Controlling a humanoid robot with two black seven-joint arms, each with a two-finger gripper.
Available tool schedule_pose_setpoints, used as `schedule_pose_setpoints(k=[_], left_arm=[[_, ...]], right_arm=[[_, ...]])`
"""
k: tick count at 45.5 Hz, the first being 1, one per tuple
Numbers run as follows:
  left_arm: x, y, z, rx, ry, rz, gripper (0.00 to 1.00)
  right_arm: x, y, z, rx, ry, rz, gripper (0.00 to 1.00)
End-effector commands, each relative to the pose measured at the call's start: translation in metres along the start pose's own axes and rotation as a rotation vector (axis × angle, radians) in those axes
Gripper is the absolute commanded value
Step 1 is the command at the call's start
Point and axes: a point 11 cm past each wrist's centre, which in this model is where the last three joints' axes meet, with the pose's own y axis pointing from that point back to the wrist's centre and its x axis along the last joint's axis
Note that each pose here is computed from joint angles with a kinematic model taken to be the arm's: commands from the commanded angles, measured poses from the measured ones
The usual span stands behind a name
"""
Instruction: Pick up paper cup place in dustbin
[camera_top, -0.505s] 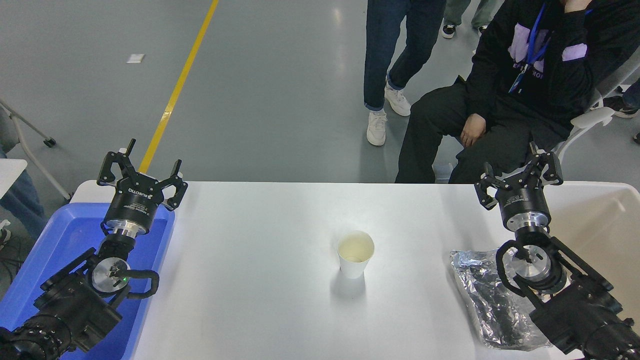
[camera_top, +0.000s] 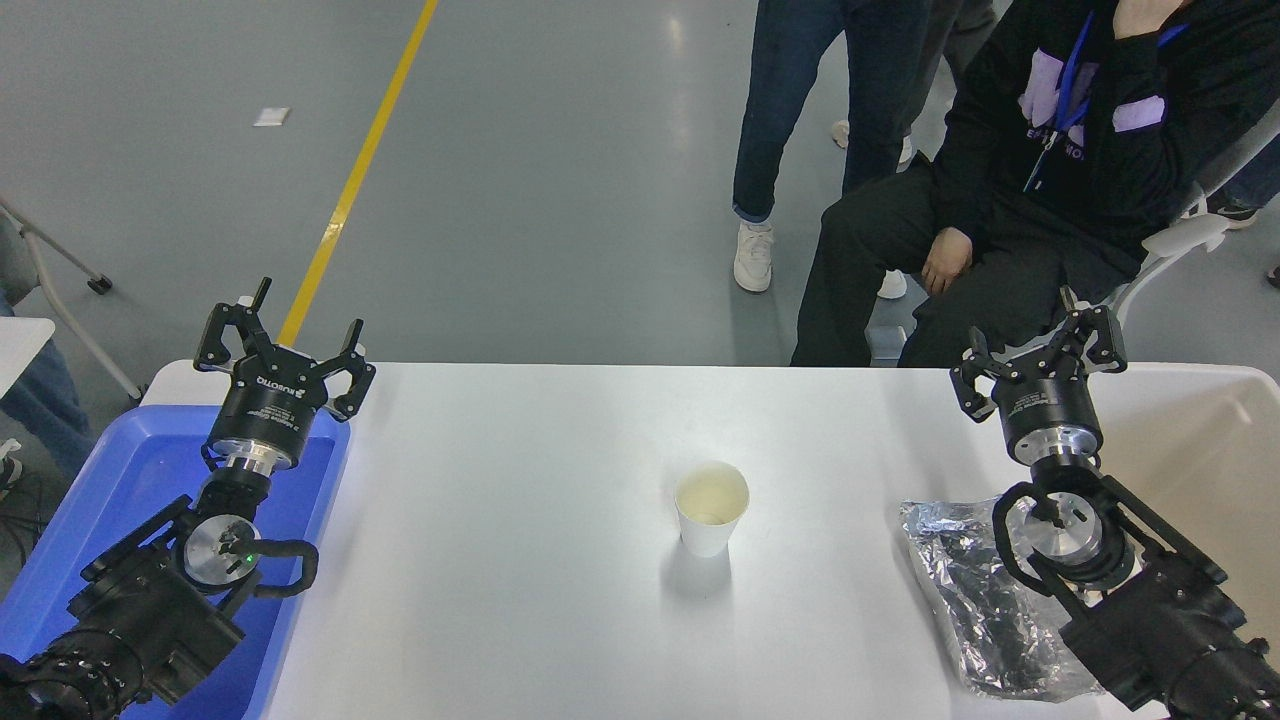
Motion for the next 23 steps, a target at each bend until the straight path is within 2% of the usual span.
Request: schedule_pose_setpoints(k=[1, 13, 23], left_arm=[[0.000, 0.000, 0.000, 0.000, 0.000, 0.000, 0.98], [0.000, 0.000, 0.000, 0.000, 0.000, 0.000, 0.98], [0.000, 0.000, 0.000, 0.000, -0.001, 0.001, 0.98]], right_arm=[[-0.001, 0.000, 0.000, 0.000, -0.001, -0.002, 1.00], [-0.002, -0.002, -0.002, 0.000, 0.003, -0.004, 1.00], [-0.007, -0.001, -0.019, -0.035, 0.102, -0.081, 1.00]])
